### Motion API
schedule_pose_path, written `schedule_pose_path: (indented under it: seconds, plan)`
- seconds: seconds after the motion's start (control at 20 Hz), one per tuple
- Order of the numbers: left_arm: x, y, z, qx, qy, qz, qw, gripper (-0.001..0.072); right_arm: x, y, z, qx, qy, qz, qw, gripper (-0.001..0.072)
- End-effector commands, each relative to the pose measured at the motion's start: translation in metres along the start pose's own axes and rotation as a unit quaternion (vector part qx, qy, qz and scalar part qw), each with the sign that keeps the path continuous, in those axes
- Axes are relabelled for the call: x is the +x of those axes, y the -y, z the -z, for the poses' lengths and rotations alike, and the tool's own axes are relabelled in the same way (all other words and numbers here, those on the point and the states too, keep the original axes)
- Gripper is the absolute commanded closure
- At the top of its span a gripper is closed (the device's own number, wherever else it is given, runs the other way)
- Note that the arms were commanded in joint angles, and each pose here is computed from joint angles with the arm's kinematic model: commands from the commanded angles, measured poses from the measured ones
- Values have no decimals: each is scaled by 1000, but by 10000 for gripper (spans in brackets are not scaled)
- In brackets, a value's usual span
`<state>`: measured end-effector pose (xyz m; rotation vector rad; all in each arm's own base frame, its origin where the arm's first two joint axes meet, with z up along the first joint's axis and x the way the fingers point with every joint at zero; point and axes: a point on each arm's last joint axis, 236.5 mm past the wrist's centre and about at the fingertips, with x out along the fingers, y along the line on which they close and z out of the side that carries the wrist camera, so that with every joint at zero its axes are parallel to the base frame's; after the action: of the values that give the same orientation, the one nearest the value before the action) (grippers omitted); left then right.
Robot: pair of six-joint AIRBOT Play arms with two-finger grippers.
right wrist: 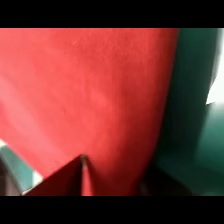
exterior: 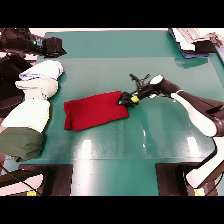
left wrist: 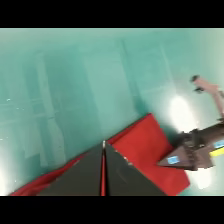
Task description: Fold the shirts.
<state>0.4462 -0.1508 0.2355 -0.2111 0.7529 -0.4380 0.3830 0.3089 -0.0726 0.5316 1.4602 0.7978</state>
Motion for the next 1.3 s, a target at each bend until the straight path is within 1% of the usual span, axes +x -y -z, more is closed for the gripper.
schedule_pose_path:
  seconds: [0.0, 0.05, 0.15, 0.25, 0.3, 0.35, 0.5, 0.6, 0.7, 0.8, 0.9, 0.95, 1.05, 1.15, 1.25]
  plan:
    - [0, 7, 0, -7, 0, 15, 1000, 683, 23, -32, -19, -51, 18, -2, 999, 552]
    - [0, 9, 0, -9, 0, 20, 1000, 683, 21, -38, -27, -63, 28, 1, 998, 696]
    - [1, 15, 1, -6, -2, 25, 1000, 683, 7, -45, -39, -79, 44, 1, 996, 697]
    - [5, 32, 7, 10, -9, 37, 999, 683, -29, -46, -57, -79, 83, 5, 993, 697]
    - [8, 44, 10, 26, -12, 43, 999, 683, -54, -39, -65, -80, 106, 18, 991, 697]
    - [10, 55, 14, 40, -15, 47, 998, 684, -85, -24, -71, -77, 132, 44, 987, 697]
    - [15, 89, 27, 71, -26, 69, 995, 683, -194, 43, -72, -26, 215, 139, 966, 697]
    - [16, 105, 29, 81, -22, 82, 993, 683, -279, 89, -54, 14, 276, 197, 940, 697]
    - [17, 115, 27, 86, -12, 90, 992, 683, -359, 131, -25, 64, 338, 246, 906, 698]
    - [17, 116, 23, 82, -4, 92, 992, 683, -435, 170, 17, 130, 400, 283, 862, 698]
    - [17, 117, 19, 76, 4, 93, 993, 683, -487, 200, 61, 187, 452, 306, 817, 698]
    - [17, 117, 17, 76, 7, 93, 993, 683, -506, 213, 84, 214, 471, 316, 795, 698]
    - [17, 117, 17, 76, 8, 93, 993, 683, -521, 233, 121, 258, 488, 324, 768, 698]
    - [17, 117, 17, 76, 8, 93, 993, 683, -515, 247, 144, 289, 488, 323, 758, 698]
    - [17, 117, 17, 76, 7, 93, 993, 683, -500, 251, 153, 307, 480, 313, 760, 698]
